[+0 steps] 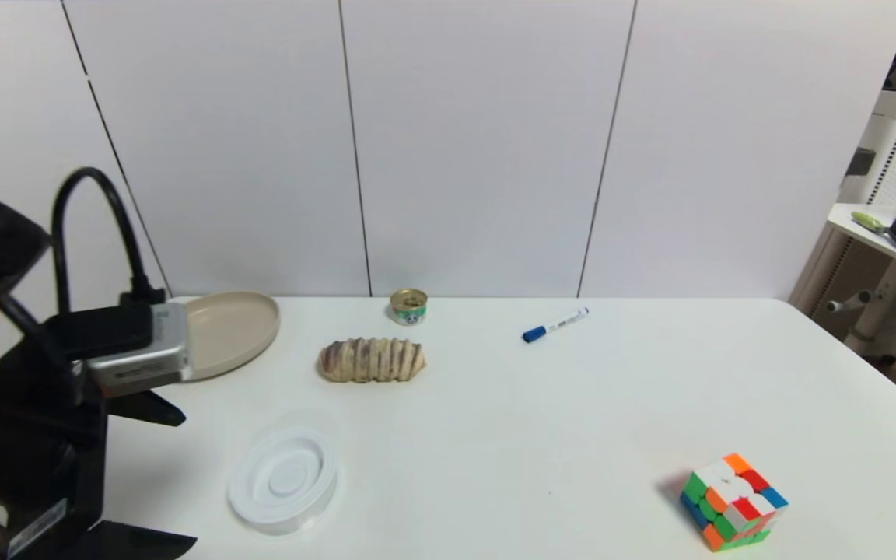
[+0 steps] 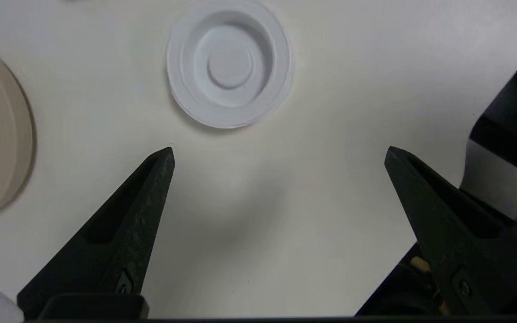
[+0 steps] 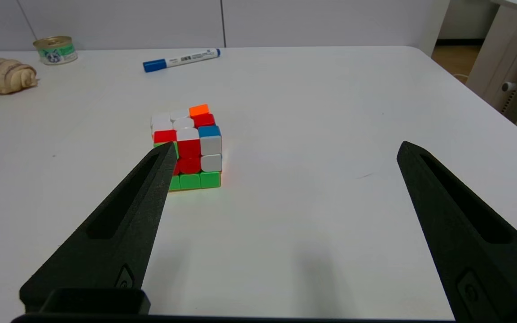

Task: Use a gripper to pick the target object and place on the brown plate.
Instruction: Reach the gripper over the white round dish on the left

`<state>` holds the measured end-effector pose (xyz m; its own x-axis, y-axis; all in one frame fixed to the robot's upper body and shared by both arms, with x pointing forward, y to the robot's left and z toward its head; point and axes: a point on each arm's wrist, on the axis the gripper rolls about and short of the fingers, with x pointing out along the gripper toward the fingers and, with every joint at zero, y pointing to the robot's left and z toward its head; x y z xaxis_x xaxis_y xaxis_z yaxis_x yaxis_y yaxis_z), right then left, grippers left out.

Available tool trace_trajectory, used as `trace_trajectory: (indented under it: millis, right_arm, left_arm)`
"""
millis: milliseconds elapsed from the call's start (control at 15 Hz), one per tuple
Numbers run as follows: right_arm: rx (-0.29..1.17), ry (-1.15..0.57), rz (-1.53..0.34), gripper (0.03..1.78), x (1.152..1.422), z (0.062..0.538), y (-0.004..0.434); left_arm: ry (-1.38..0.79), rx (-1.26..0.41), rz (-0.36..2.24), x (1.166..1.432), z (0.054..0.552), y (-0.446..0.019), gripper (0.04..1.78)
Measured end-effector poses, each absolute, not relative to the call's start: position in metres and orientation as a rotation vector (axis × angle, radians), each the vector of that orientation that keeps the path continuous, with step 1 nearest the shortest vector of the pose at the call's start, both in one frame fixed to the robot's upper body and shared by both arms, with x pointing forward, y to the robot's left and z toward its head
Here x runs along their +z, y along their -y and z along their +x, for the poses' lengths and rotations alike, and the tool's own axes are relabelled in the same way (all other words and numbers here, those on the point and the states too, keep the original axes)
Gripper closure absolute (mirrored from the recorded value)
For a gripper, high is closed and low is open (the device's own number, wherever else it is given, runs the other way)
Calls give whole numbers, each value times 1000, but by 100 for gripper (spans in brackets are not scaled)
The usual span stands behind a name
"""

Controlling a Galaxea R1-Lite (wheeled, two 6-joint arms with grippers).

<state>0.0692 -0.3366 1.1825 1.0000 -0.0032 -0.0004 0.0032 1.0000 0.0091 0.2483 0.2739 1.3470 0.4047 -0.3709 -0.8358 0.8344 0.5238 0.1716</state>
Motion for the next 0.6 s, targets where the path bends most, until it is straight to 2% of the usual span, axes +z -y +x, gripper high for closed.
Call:
trace_trajectory:
  millis: [267,600]
  right_arm:
    - [-3,0,9,11,1183,69,337]
    - [-3,0,9,11,1183,69,337]
  left_arm:
    - [-916,-732,733,1336,296,-256,13]
    - [-883,-652,706,1312,353,-236,13]
